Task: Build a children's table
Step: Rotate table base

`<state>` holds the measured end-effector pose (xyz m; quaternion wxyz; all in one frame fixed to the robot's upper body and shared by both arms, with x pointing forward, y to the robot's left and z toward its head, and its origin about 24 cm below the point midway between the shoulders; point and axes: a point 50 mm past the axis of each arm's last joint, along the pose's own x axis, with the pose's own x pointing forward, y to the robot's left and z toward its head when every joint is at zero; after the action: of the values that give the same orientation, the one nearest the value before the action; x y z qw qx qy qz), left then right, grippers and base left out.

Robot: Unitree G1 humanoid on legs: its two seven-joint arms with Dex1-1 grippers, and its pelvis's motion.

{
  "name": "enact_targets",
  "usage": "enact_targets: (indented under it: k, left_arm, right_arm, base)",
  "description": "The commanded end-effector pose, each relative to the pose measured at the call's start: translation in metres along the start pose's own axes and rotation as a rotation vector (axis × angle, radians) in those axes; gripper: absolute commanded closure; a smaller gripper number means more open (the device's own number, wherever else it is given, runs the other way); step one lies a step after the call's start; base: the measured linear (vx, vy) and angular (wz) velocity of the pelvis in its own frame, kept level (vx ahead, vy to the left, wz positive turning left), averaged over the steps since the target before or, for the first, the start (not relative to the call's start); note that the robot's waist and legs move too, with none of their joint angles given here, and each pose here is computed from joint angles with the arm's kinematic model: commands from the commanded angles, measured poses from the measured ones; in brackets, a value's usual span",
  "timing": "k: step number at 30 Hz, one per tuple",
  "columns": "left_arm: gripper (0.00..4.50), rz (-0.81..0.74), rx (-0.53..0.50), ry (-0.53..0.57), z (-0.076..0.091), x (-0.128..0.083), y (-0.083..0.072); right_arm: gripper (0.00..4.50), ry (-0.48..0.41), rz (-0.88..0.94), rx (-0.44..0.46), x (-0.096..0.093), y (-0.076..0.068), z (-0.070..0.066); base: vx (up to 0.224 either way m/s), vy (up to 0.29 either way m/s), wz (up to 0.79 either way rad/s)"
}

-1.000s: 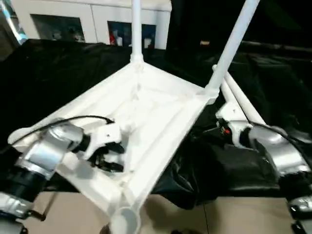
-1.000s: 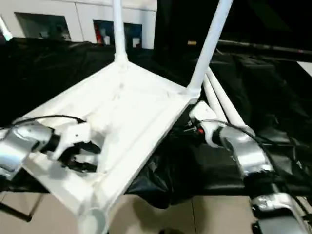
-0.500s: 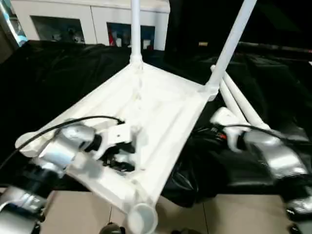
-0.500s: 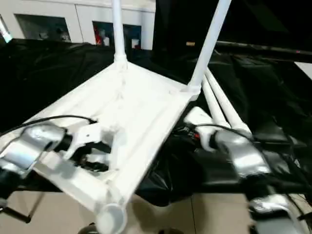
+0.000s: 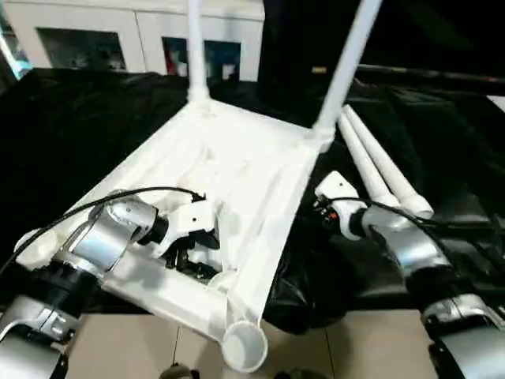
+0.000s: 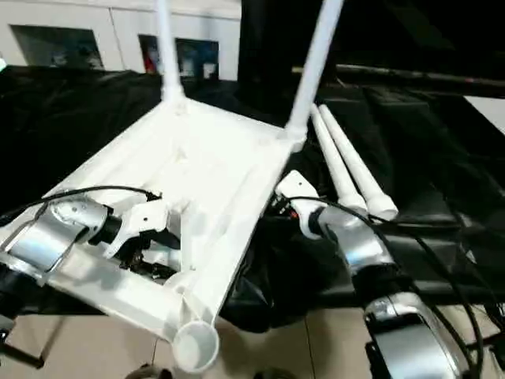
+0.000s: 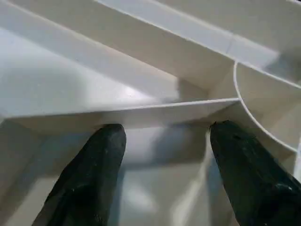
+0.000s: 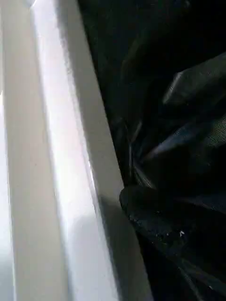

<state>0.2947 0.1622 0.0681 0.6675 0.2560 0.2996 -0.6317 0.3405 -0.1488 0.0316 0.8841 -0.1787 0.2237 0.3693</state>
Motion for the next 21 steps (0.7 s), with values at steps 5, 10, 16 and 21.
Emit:
enact_targets:
  k: [5, 10, 16, 21]
  left_arm:
    - [1.22, 0.008, 0.126, -0.119, 0.040, 0.031, 0.008]
    - [1.22, 0.181, 0.145, -0.096, 0.043, 0.027, 0.030]
    - [1.22, 0.448, 0.143, -0.002, 0.039, 0.007, 0.063]
    - [1.22, 0.745, 0.112, 0.054, 0.036, -0.013, 0.088]
  right_arm:
    - [0.64, -0.079, -0.069, -0.048, 0.013, -0.002, 0.027]
    - [0.64, -0.089, -0.089, -0.062, 0.009, -0.009, 0.027]
    - [0.64, -0.128, -0.065, -0.086, -0.007, -0.017, 0.029]
    - [0.64, -0.143, -0.104, -0.096, -0.022, -0.027, 0.028]
  base:
    - [0.000, 0.000, 0.00]
    - [0.000, 0.000, 0.00]
    - [0.000, 0.000, 0.00]
    - [0.000, 0.000, 0.00]
